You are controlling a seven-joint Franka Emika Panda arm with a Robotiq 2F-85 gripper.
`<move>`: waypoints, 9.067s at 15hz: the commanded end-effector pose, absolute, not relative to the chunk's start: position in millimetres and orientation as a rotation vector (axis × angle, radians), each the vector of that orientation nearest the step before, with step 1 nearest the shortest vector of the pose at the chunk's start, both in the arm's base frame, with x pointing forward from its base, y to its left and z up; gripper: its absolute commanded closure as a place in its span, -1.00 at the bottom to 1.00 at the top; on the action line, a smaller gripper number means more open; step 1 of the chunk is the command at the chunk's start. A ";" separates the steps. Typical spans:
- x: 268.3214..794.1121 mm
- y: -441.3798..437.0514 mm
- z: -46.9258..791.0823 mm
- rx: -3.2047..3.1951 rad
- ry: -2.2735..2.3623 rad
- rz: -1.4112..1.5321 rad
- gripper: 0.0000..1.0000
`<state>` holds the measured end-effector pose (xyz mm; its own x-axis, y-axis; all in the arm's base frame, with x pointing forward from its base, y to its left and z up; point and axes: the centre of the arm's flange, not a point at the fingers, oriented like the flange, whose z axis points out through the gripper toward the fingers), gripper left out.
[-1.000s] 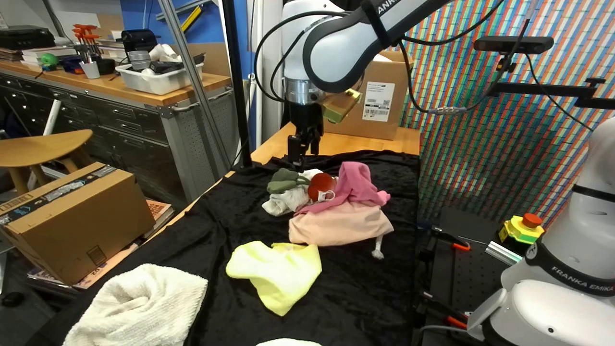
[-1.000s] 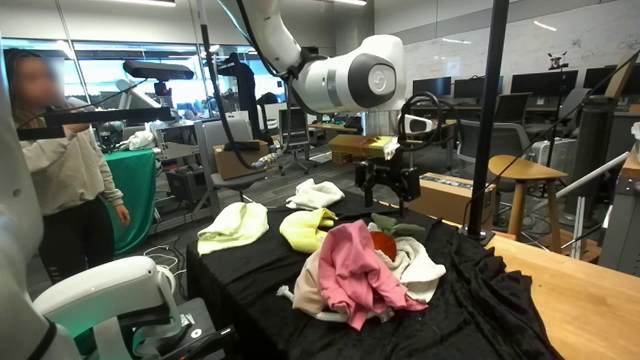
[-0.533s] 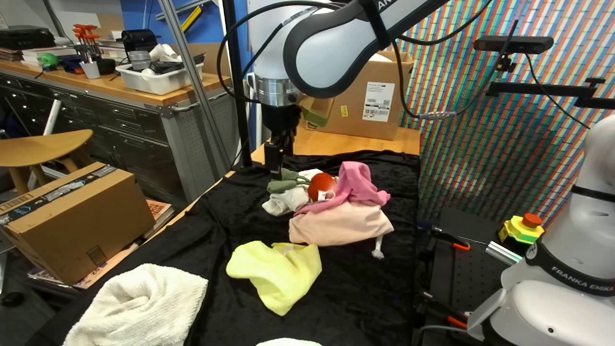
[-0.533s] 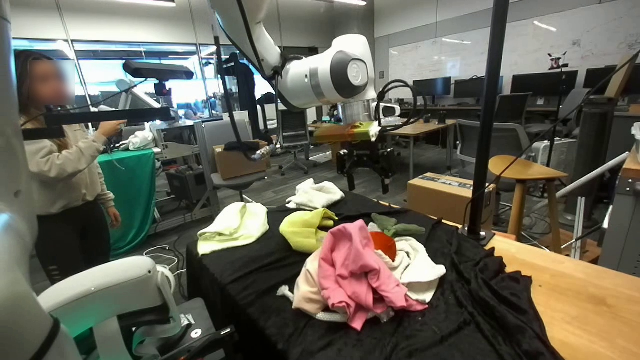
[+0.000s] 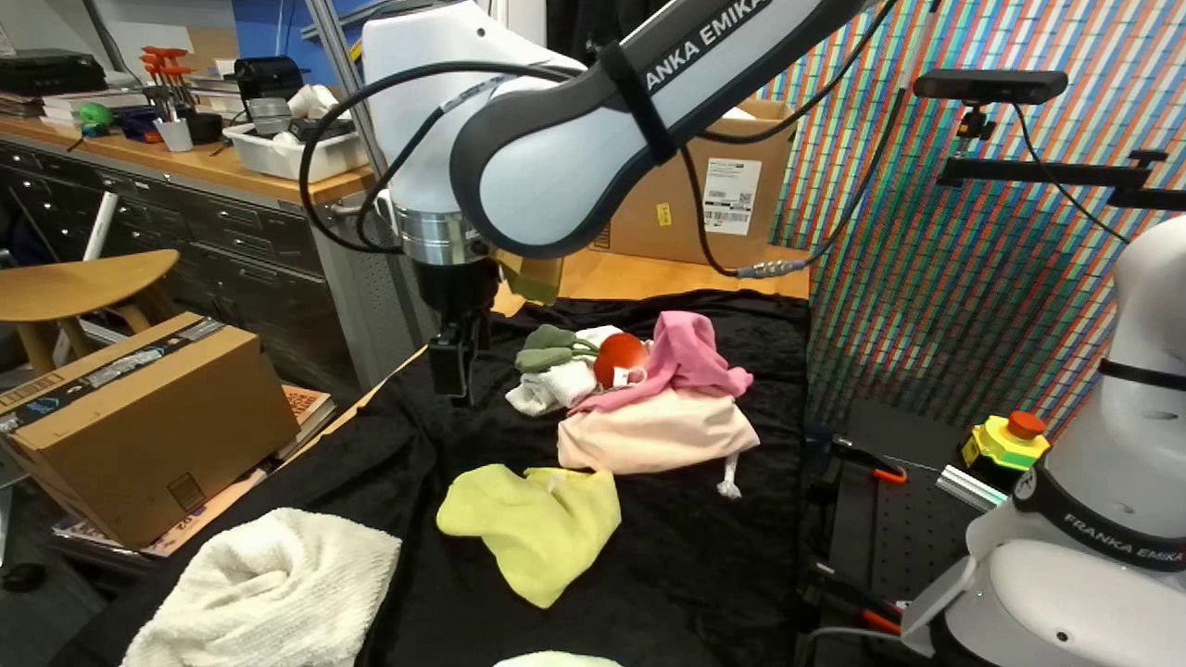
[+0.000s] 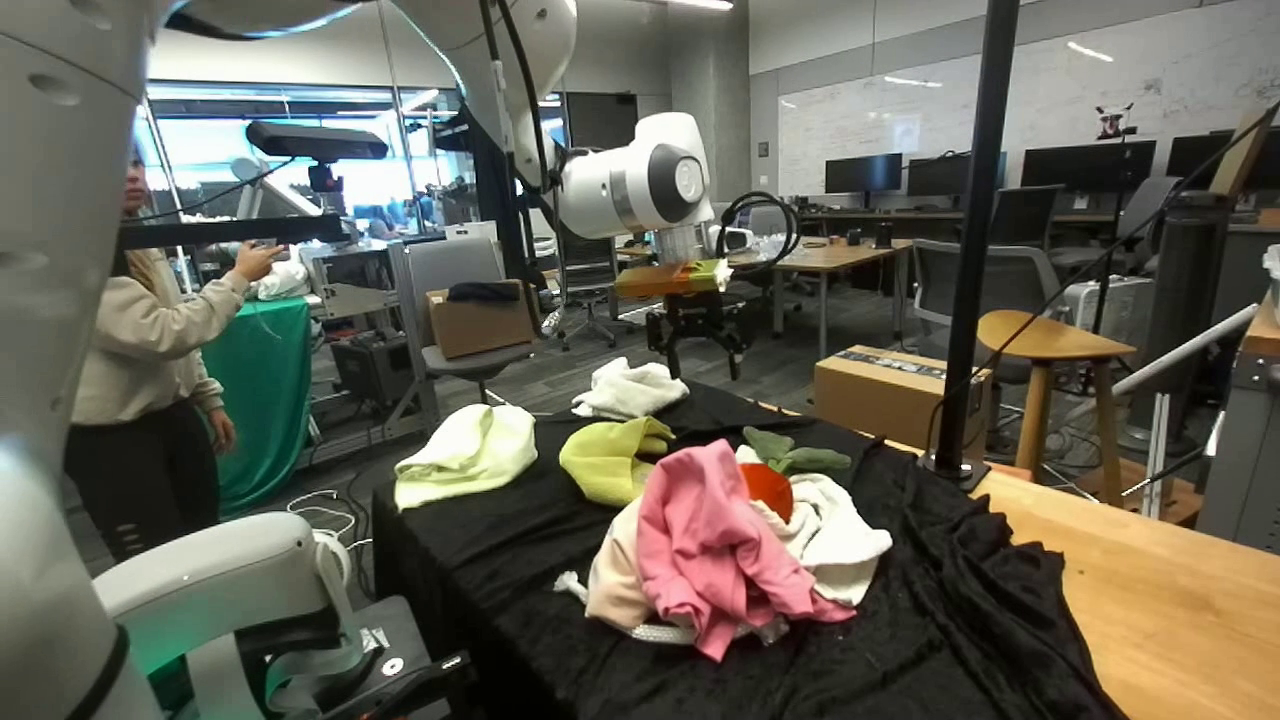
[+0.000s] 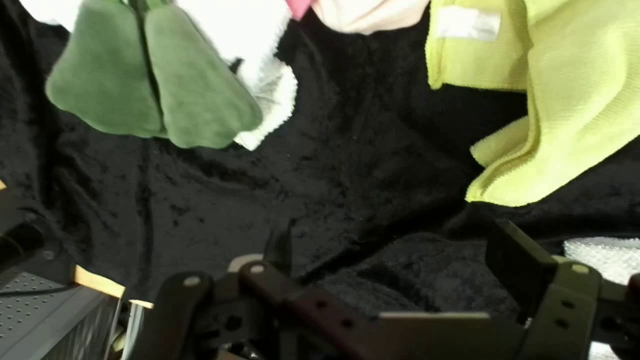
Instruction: Put the things on one heap
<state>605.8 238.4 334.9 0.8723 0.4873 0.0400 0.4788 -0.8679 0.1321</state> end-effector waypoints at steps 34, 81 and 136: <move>586.3 429.5 284.0 3.280 0.836 0.118 -1.00; 600.8 401.6 333.2 3.258 0.909 0.463 0.86; 540.2 48.3 336.0 2.976 0.463 -0.188 -0.02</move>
<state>535.7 44.8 321.7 0.9487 0.2776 -0.1513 0.2945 -0.9500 0.1039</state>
